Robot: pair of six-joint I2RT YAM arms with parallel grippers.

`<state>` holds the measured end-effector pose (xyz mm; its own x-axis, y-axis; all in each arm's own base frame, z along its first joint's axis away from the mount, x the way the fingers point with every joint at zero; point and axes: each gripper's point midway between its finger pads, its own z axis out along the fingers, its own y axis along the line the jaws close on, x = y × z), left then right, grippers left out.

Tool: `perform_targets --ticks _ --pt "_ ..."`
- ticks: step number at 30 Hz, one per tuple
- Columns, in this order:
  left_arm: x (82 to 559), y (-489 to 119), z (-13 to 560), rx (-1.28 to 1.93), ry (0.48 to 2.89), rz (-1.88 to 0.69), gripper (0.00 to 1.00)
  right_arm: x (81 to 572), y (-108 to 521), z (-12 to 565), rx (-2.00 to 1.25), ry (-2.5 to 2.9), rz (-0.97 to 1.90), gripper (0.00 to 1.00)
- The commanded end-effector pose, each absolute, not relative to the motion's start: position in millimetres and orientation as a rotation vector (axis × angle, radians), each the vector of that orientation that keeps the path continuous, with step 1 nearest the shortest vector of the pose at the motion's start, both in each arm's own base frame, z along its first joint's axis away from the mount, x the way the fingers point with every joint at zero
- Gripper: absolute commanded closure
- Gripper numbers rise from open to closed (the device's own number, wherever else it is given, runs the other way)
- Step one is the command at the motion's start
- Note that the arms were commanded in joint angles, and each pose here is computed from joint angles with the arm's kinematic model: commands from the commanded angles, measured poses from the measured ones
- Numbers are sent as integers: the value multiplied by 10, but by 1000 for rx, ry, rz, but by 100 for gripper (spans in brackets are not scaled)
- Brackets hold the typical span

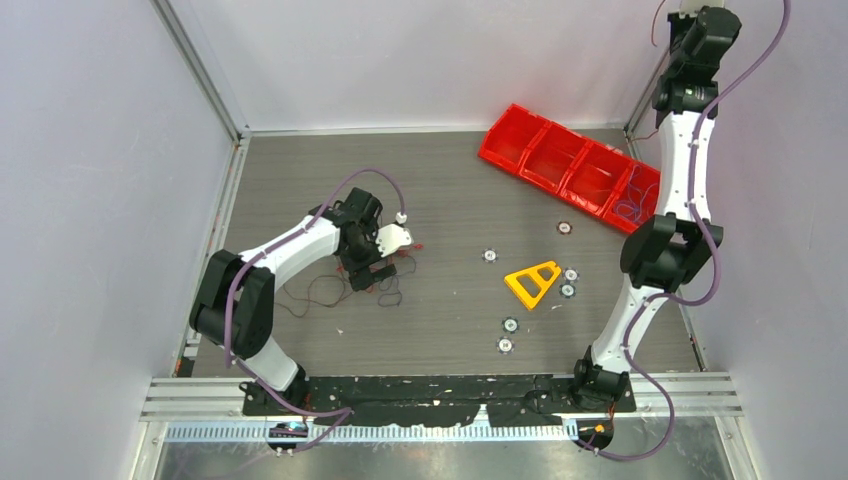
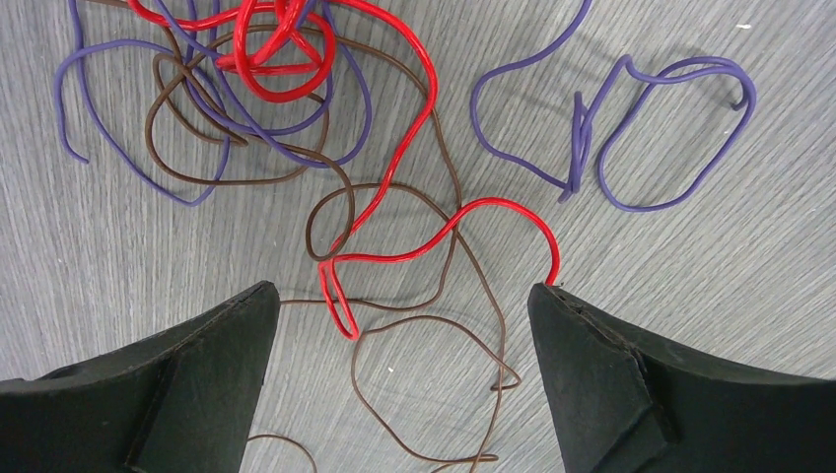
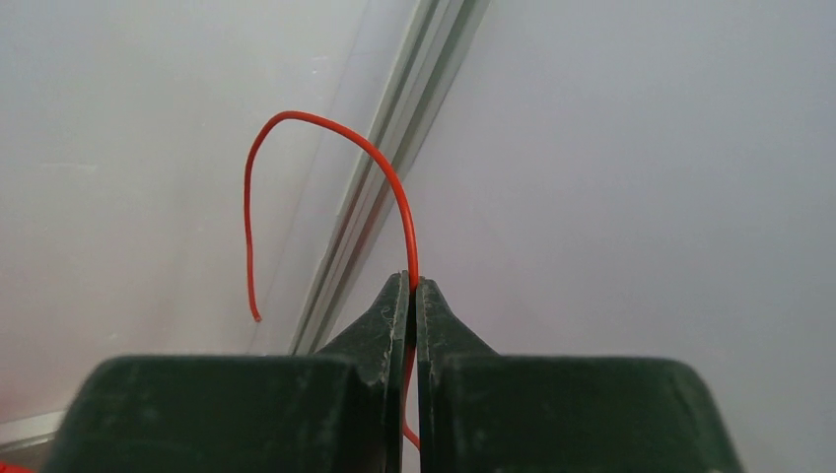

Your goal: Untangle the cables

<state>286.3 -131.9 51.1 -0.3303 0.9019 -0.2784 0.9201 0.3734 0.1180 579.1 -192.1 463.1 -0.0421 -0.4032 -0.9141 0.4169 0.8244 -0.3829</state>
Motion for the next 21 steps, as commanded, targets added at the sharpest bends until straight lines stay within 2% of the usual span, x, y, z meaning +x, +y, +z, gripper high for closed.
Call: perform_targets --ticks 1,9,13,21 --pt "2929 -1332 663 1560 2319 -77 1 5390 -1875 5437 52 1246 -711 95" --pt "2916 -1345 651 1555 2328 -92 0 5316 -1739 5327 3 1280 -652 95" --pt "2909 -1341 666 1559 2331 -94 0 5416 -1352 4840 -185 1460 -449 95" --pt "2828 -1350 668 1539 2351 -132 0 5091 -992 3827 -282 1785 -202 95"
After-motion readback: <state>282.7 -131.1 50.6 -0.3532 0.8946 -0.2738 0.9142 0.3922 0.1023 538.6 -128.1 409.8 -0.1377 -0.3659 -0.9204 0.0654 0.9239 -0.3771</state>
